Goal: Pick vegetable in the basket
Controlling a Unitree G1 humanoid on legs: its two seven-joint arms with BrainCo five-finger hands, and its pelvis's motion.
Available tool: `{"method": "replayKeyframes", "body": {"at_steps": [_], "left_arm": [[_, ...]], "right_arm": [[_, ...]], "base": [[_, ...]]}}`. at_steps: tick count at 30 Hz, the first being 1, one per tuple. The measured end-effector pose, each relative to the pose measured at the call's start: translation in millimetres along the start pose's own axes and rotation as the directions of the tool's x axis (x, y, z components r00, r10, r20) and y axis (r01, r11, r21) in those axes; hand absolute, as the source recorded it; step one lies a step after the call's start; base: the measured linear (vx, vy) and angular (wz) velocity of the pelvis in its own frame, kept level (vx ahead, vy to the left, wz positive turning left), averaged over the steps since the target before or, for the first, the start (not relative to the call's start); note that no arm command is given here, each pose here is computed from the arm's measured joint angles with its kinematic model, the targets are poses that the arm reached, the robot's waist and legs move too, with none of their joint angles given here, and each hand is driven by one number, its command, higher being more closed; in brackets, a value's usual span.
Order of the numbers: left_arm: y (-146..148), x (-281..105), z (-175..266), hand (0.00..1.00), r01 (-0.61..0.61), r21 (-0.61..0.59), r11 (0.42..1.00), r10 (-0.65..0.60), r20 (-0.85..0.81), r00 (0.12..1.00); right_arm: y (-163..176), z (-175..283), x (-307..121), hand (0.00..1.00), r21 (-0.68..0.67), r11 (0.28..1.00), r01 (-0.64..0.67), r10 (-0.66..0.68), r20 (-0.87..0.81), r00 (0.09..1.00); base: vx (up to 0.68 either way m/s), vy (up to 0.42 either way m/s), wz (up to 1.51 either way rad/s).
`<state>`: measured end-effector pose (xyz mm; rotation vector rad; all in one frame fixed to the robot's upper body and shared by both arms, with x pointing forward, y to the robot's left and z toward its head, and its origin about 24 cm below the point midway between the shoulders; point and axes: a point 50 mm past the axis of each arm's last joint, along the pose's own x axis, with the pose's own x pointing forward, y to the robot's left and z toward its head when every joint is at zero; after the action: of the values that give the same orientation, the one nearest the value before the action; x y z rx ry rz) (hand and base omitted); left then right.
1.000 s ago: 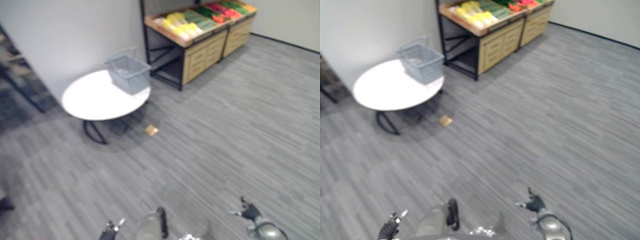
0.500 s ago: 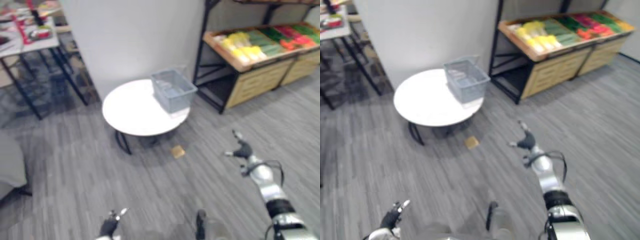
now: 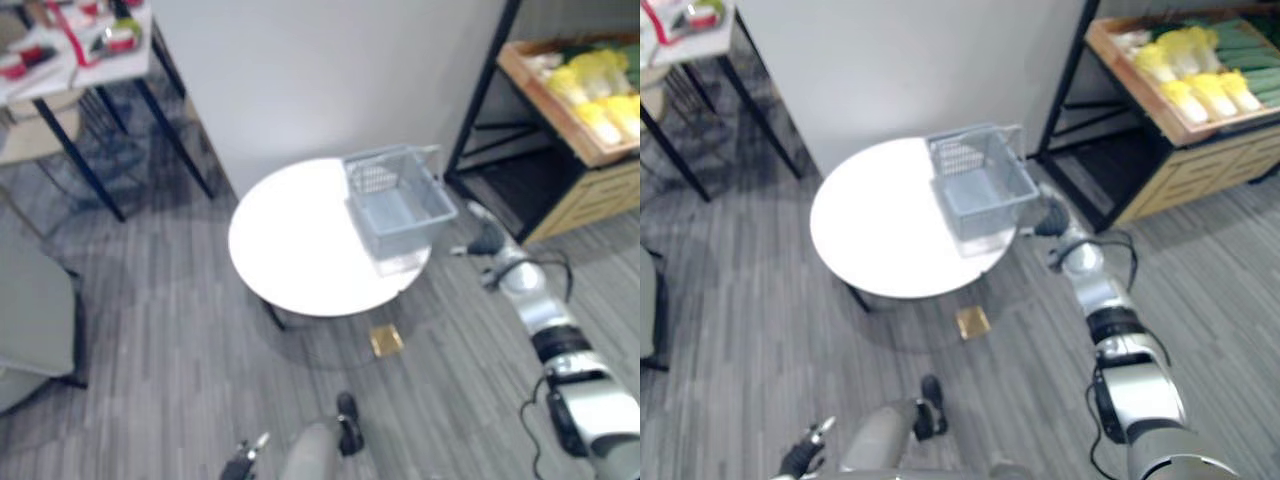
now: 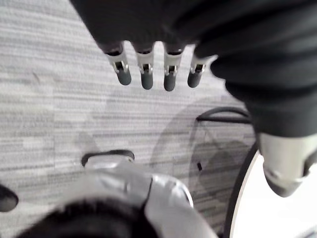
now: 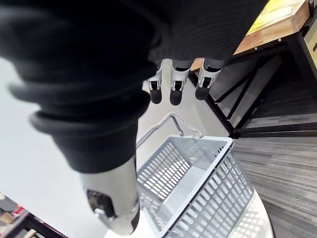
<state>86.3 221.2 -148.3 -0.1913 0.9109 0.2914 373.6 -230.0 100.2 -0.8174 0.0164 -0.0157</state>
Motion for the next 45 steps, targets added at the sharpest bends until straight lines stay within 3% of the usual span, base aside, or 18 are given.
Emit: {"method": "replayKeyframes", "body": {"at_steps": [4, 8, 12, 15, 20, 26, 32, 35, 36, 45], "left_arm": [[-1, 1, 7, 0.00, 0.026, 0.066, 0.997, -0.027, 0.020, 0.999], [2, 9, 38, 0.00, 0.086, 0.158, 0.984, -0.098, 0.069, 0.993], [22, 6, 45, 0.00, 0.058, 0.203, 0.978, -0.073, 0.066, 0.995], [-1, 8, 38, 0.00, 0.142, 0.183, 0.973, -0.154, 0.051, 0.987], [-25, 8, 28, 0.00, 0.214, 0.177, 0.961, -0.224, 0.038, 0.974], [-31, 16, 48, 0.00, 0.209, 0.199, 0.958, -0.230, 0.087, 0.969], [-49, 18, 54, 0.00, 0.258, 0.253, 0.932, -0.288, 0.088, 0.954], [-54, 18, 55, 0.00, 0.270, 0.263, 0.926, -0.303, 0.094, 0.948], [-56, 18, 57, 0.00, 0.273, 0.262, 0.926, -0.309, 0.107, 0.945], [-76, 21, 77, 0.00, 0.325, 0.284, 0.902, -0.377, 0.154, 0.913]], "right_arm": [[-6, -12, -1, 0.00, -0.041, 0.999, 0.025, -0.027, -0.039, 0.999], [-47, 14, 5, 0.00, -0.093, 0.983, 0.160, -0.152, 0.081, 0.985], [-57, 47, 14, 0.00, -0.144, 0.970, 0.198, -0.175, 0.159, 0.972], [-81, 84, 23, 0.00, -0.230, 0.943, 0.242, -0.185, 0.245, 0.952], [-95, 76, 20, 0.00, -0.362, 0.904, 0.228, -0.156, 0.218, 0.963], [-106, 113, 27, 0.00, -0.403, 0.885, 0.235, -0.136, 0.260, 0.956], [-121, 113, 32, 0.00, -0.412, 0.884, 0.222, -0.153, 0.193, 0.969], [-128, 130, 32, 0.00, -0.418, 0.871, 0.259, -0.167, 0.243, 0.956], [-127, 133, 33, 1.00, -0.433, 0.865, 0.253, -0.156, 0.247, 0.956], [-160, 148, 28, 1.00, -0.502, 0.818, 0.282, -0.216, 0.186, 0.959]], "base": [[0.47, 0.027, 0.29], [0.32, -0.094, 0.86], [0.38, -0.255, 0.73], [0.27, -0.270, 0.04], [0.08, -0.094, 0.03], [-0.06, -0.011, 0.22], [-0.01, 0.005, 0.28], [0.01, 0.039, 0.03], [-0.02, 0.035, 0.03], [-0.02, 0.000, 0.19]]}}
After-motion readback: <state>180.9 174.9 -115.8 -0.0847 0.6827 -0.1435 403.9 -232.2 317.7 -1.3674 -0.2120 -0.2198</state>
